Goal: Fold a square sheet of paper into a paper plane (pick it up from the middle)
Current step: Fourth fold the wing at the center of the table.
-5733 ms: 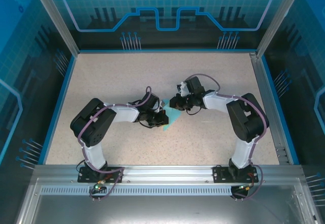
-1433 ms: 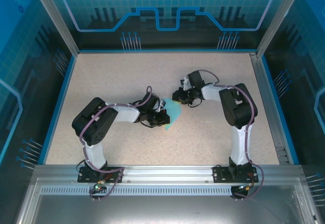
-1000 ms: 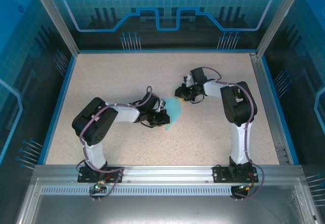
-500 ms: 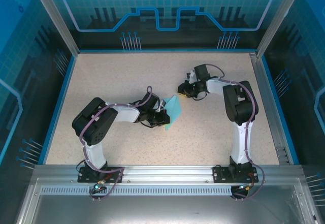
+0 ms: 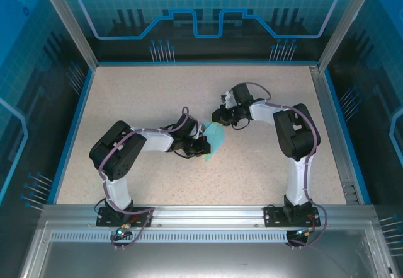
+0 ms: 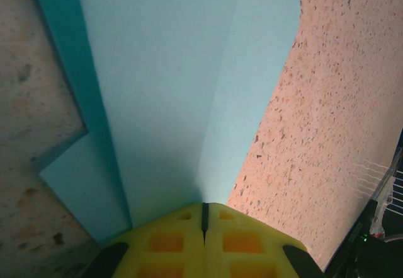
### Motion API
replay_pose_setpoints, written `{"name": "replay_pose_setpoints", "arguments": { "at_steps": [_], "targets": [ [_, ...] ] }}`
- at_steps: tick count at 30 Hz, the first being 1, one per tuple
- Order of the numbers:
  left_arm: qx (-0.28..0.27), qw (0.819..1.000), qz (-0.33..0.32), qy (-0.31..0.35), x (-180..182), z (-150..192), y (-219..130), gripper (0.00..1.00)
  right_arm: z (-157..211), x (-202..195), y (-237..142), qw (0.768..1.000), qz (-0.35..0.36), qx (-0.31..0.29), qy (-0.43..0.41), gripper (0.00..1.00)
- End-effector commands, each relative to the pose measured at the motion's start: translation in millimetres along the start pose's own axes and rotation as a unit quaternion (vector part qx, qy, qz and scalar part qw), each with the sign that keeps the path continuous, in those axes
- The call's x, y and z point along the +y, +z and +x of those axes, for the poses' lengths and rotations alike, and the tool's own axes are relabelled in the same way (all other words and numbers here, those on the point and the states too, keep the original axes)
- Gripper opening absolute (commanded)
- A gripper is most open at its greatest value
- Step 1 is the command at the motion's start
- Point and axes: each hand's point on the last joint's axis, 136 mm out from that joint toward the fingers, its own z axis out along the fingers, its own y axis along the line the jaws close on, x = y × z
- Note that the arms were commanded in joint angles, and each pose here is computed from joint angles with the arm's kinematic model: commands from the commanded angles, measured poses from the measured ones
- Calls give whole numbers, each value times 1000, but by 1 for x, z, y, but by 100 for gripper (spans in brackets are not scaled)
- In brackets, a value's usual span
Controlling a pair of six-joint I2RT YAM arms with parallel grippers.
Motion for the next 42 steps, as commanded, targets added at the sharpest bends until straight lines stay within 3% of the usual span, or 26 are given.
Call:
{"name": "replay_pose_setpoints", "arguments": {
  "at_steps": [1, 10, 26, 33, 42],
  "targets": [
    [91, 984, -138, -62, 82, 64, 14, 0, -4, -24, 12, 1000, 19, -2, 18, 14],
    [95, 984, -140, -61, 84, 67, 14, 0, -22, -44, 16, 997, 57, -16, 41, 14],
    [95, 984, -140, -62, 84, 67, 14, 0, -37, -48, 0, 997, 27, -29, 70, 17],
    [89, 985, -137, -58, 78, 64, 13, 0, -18, -10, -20, 1000, 18, -17, 17, 19],
    [88, 985, -134, -58, 74, 62, 13, 0, 28, 13, -6, 1000, -14, 19, -1, 15]
  ]
}}
